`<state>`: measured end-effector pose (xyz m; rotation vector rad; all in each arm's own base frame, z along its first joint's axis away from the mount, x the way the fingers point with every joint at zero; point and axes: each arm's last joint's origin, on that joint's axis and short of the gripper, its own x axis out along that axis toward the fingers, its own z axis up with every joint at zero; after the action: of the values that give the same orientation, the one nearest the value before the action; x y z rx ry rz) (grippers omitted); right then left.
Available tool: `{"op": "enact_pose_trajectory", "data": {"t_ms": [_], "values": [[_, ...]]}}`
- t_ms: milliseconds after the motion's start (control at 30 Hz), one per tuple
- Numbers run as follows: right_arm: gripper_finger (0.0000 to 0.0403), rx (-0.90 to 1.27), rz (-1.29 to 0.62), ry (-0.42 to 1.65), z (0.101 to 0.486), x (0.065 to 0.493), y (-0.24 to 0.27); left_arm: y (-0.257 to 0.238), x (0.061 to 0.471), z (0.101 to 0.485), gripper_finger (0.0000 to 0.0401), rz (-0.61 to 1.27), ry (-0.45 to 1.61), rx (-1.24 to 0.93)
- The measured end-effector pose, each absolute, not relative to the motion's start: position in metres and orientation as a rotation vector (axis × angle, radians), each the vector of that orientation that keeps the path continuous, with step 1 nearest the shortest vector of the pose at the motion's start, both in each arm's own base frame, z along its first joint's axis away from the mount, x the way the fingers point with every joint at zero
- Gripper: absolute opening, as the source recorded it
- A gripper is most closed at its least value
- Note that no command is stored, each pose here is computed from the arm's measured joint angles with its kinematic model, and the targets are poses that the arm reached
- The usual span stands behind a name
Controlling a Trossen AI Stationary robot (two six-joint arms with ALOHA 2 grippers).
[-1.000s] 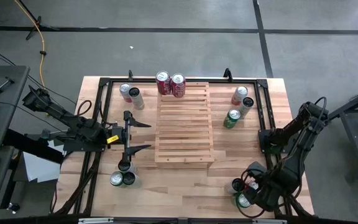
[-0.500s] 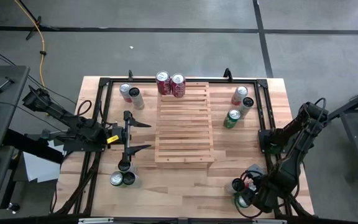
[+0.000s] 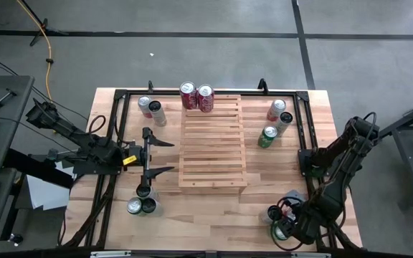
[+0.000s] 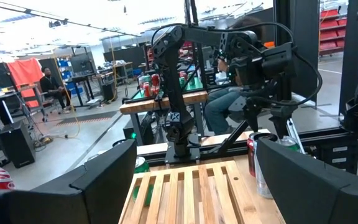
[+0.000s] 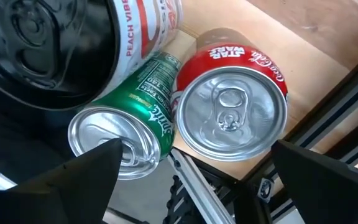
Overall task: Place canned beverage on shelf
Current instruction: Align the bottom right coke soda can with the other coke soda can on the shelf
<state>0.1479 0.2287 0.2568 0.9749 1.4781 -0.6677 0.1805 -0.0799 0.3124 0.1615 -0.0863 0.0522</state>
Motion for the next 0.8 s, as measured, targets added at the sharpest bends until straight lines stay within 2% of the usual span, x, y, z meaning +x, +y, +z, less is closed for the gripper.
{"op": "enact_pose_trajectory", "data": {"t_ms": [133, 333, 800], "values": [[0.0397, 0.951, -0.652, 1.467, 0.262, 0.149, 0.229, -0.080, 0.180, 0.312, 0.0323, 0.052, -0.086, 0.161], [0.0397, 0.902, -0.724, 1.436, 0.280, 0.146, 0.223, -0.080, 0.180, 0.312, 0.0323, 0.052, -0.086, 0.162], [0.0397, 0.978, -0.788, 1.414, 0.268, 0.147, 0.224, -0.080, 0.180, 0.312, 0.0323, 0.052, -0.086, 0.162]]}}
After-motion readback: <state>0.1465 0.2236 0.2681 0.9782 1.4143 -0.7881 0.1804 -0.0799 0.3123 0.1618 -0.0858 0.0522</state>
